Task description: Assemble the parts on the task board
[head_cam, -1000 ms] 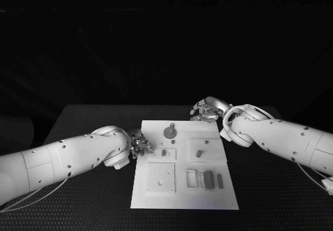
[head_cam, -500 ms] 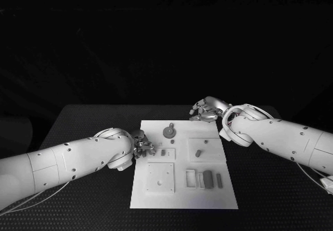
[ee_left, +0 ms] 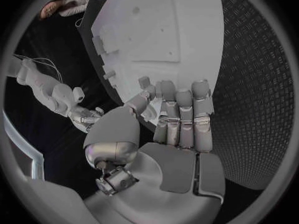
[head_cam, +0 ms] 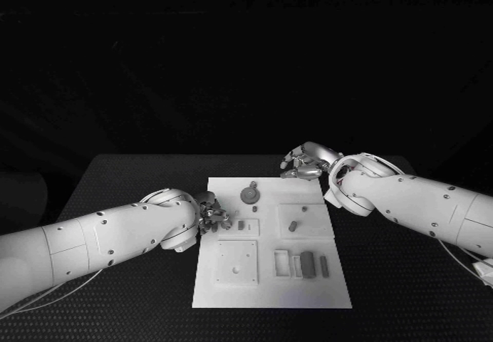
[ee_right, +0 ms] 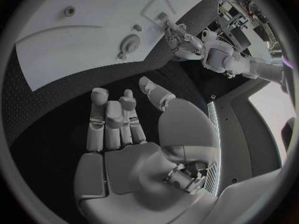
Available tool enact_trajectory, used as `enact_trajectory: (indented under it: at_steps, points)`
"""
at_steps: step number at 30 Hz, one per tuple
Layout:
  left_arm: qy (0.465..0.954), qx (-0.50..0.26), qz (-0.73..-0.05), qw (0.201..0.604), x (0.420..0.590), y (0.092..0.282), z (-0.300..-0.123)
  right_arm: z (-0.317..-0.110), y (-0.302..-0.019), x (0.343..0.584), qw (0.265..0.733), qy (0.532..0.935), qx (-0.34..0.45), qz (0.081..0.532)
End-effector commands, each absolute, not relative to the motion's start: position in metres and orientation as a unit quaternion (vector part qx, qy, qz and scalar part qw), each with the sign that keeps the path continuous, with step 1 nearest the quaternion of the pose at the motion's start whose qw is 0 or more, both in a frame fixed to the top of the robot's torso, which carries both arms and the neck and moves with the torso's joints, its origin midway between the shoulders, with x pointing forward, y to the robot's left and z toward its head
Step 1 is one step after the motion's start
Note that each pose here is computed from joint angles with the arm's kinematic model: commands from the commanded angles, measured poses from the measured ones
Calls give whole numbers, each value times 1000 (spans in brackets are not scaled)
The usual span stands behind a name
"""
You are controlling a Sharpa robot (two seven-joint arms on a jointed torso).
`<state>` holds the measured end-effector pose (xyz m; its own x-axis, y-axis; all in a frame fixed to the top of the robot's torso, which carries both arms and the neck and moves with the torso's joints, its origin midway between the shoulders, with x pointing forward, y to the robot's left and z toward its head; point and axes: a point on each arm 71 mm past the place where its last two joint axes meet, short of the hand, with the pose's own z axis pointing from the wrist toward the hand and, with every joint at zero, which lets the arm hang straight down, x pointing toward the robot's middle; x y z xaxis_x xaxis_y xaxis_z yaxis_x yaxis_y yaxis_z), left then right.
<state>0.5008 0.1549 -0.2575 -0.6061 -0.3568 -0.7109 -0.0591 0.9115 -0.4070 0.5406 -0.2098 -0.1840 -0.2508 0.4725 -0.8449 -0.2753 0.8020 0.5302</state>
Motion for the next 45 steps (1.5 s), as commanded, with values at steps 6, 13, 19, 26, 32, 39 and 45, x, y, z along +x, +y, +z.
enact_trajectory:
  at_steps: [6,13,19,26,32,39,45]
  points:
    - [891,-101,-153,416,498,156,-263,-185,-209,540,604,732,61,311]
    - [889,-95,-144,423,498,158,-263,-185,-209,540,604,732,61,311]
    - [888,-97,-142,426,499,159,-262,-185,-209,540,604,732,61,310]
    - [891,-92,-140,422,498,159,-263,-185,-209,540,603,732,61,311]
    - [896,-87,-136,414,497,158,-264,-185,-209,540,603,732,61,310]
    - [899,-81,-130,411,497,158,-265,-185,-209,540,603,732,61,311]
    - [897,-81,-128,414,497,159,-265,-185,-209,540,603,732,61,311]
